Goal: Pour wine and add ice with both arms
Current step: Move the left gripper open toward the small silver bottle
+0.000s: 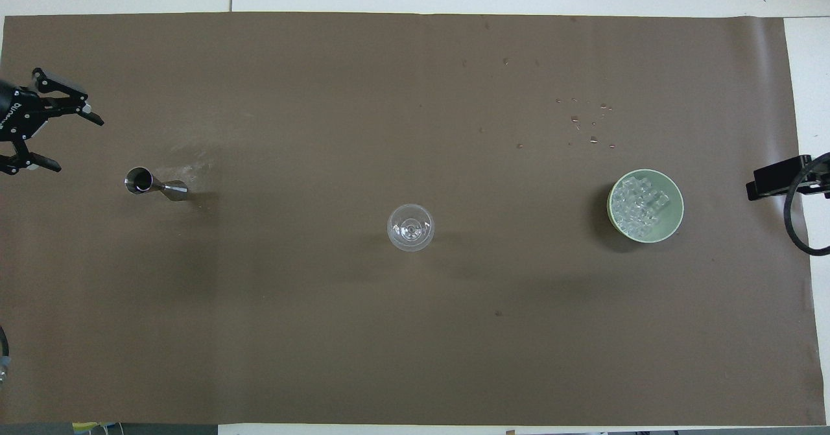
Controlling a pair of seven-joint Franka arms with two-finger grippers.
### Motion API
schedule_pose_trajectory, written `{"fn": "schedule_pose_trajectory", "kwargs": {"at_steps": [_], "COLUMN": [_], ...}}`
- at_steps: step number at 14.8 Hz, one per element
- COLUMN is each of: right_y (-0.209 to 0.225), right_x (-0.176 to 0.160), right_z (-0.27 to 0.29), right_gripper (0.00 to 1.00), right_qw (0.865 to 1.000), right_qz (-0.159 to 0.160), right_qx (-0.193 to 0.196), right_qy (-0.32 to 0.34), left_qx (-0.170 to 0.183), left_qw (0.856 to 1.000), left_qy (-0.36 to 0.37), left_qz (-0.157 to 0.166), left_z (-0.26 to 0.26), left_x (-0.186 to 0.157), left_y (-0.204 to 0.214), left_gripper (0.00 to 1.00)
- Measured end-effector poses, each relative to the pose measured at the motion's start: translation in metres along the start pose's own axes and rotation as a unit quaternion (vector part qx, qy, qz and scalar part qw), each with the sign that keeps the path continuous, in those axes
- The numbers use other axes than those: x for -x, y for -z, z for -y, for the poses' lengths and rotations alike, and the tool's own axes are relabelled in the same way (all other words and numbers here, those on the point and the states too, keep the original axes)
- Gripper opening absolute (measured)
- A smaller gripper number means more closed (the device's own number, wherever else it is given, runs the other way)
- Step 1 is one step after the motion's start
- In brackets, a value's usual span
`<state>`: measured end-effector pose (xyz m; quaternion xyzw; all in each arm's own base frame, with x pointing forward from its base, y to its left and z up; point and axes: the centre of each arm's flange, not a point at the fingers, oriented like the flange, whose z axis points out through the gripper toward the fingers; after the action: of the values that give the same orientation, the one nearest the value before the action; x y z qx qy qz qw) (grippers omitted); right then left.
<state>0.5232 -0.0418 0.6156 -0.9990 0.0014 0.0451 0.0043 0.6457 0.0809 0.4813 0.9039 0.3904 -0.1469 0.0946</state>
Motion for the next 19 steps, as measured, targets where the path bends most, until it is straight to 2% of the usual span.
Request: {"fn": "schedule_pose_trajectory", "kwargs": {"at_steps": [3, 5, 10, 14, 19], "right_y": [0.0, 0.0, 0.0, 0.0, 0.0], "right_x": [0.0, 0.0, 0.0, 0.0, 0.0], "right_z": [0.0, 0.0, 0.0, 0.0, 0.0], "right_gripper": [1.0, 1.0, 1.0, 1.0, 1.0], "right_qw": [1.0, 1.0, 1.0, 1.0, 1.0], "right_qz": [0.0, 0.0, 0.0, 0.0, 0.0], "right_qx": [0.0, 0.0, 0.0, 0.0, 0.0], "right_qy": [0.0, 0.0, 0.0, 0.0, 0.0], "left_qx": [0.042, 0.079, 0.116, 0.117, 0.159], "left_qw": [0.991, 0.975, 0.939, 0.918, 0.888], "left_qy": [0.12, 0.198, 0.307, 0.347, 0.372], "left_qz": [0.042, 0.072, 0.103, 0.154, 0.219], "left_z": [0.017, 0.03, 0.07, 0.109, 0.127], "left_x": [-0.034, -0.063, -0.112, -0.098, -0.067], "left_y": [-0.017, -0.032, -0.073, -0.113, -0.139], "left_gripper": [1.0, 1.0, 1.0, 1.0, 1.0]}}
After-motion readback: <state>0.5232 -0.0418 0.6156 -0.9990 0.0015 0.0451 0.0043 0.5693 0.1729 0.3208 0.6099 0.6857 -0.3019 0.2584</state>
